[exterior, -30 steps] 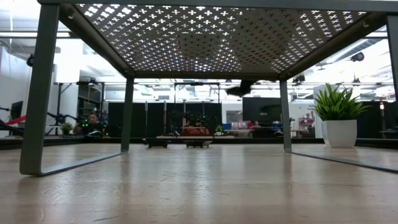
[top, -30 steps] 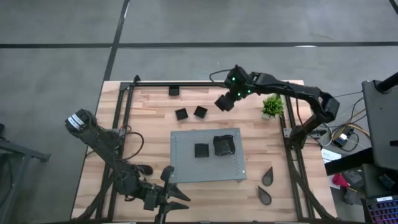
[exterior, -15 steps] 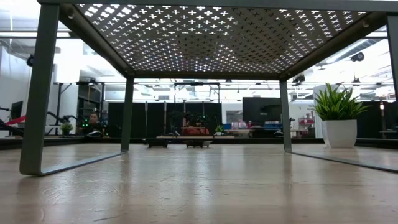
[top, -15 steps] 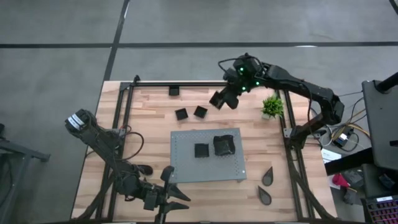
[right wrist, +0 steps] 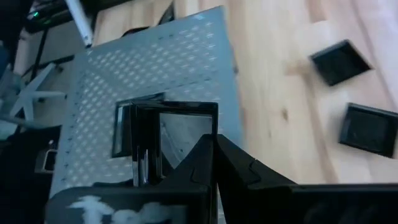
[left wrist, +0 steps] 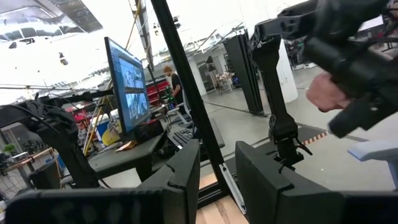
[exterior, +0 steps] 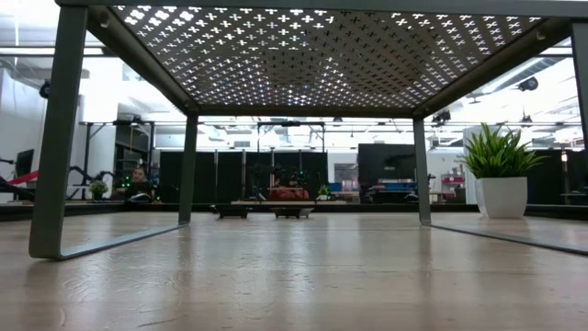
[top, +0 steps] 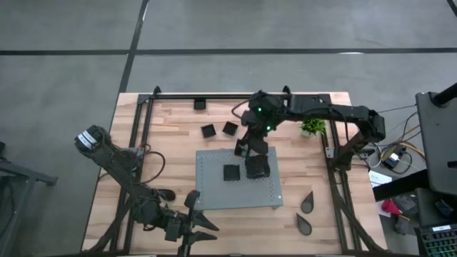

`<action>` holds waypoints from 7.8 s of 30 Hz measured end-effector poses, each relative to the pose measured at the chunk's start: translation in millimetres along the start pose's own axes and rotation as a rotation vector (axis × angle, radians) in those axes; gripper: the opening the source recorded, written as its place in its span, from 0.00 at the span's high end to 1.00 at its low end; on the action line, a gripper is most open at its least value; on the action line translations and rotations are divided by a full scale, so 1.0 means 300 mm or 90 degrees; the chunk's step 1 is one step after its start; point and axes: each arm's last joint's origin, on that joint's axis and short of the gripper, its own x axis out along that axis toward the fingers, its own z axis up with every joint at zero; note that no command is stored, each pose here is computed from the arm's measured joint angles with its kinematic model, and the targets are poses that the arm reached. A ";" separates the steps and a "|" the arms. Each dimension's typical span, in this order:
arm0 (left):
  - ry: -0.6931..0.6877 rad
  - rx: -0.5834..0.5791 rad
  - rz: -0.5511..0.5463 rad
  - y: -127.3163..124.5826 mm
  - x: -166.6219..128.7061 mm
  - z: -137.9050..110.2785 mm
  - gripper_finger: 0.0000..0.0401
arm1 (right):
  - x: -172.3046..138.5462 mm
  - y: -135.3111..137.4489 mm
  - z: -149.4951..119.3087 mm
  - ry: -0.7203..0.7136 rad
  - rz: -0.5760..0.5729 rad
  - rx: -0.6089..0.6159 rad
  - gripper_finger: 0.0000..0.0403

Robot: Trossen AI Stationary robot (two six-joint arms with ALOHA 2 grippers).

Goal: Pick & Place Mini shaped plates
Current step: Stack the square plate on top of the square plate on the shelf

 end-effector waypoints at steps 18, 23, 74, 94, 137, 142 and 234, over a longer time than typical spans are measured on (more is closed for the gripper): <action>-0.001 -0.001 0.000 0.000 0.000 0.002 0.75 | 0.116 0.143 0.030 -0.039 0.100 -0.070 0.98; -0.002 -0.001 -0.001 0.000 0.001 0.002 0.75 | 0.132 0.145 0.067 -0.028 0.097 -0.062 0.98; -0.057 0.022 -0.095 -0.083 -0.074 0.081 0.75 | 0.315 0.097 0.094 0.183 0.060 -0.022 0.86; -0.040 0.020 -0.068 -0.079 -0.073 0.078 0.75 | 0.070 0.245 0.147 0.088 0.092 -0.111 0.97; 0.210 -0.071 0.569 0.110 -0.035 0.057 0.75 | -0.063 0.457 -0.486 -0.328 0.138 -0.269 0.98; 0.238 -0.069 0.671 0.220 -0.036 0.087 0.75 | -0.050 0.452 -0.496 -0.331 0.138 -0.278 0.98; 1.181 0.165 0.399 1.278 -0.392 -0.655 0.75 | -0.020 0.381 -0.606 -0.183 0.053 -0.307 0.98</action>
